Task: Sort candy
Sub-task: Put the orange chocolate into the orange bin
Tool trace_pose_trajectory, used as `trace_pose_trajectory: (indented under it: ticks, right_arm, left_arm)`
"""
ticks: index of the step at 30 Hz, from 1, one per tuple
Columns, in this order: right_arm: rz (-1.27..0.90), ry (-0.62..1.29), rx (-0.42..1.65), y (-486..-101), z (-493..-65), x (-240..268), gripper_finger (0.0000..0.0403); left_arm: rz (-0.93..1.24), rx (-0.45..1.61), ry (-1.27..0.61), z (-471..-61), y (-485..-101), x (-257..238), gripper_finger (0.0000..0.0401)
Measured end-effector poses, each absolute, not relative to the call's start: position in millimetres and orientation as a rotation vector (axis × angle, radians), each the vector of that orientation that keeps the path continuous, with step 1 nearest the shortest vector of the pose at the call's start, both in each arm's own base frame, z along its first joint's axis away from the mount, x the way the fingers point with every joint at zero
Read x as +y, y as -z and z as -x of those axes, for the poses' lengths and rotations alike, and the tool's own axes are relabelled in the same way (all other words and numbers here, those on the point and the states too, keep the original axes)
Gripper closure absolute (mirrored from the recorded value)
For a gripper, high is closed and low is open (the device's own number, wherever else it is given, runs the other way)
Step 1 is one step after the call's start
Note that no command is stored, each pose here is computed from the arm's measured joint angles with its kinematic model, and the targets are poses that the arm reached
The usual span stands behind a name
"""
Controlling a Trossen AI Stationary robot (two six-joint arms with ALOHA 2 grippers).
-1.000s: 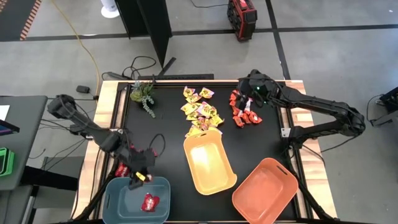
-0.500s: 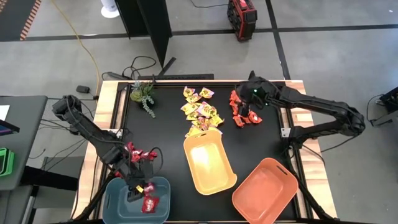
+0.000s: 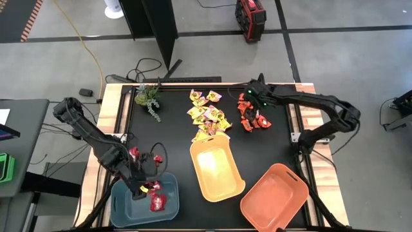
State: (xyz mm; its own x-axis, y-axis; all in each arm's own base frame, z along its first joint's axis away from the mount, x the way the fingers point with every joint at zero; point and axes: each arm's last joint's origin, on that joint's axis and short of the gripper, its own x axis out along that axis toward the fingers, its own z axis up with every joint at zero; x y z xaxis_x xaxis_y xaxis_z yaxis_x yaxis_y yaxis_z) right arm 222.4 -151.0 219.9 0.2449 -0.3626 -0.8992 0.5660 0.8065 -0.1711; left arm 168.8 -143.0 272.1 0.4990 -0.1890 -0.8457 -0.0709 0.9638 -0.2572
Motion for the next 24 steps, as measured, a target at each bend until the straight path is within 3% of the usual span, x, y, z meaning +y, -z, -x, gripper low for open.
trace_pose_trajectory:
  ticks: [10, 24]
  right_arm:
    - [-0.294, 0.608, 1.273, -205.2, -241.3, -158.5, 0.0112]
    - [-0.339, 0.617, 1.332, -205.9, -244.5, -154.6, 0.0138]
  left_arm:
    - [0.186, 0.942, 0.109, -160.8, -286.8, -133.2, 0.0138]
    - [-0.165, 0.662, -0.072, -152.6, -306.8, -112.1, 0.0139]
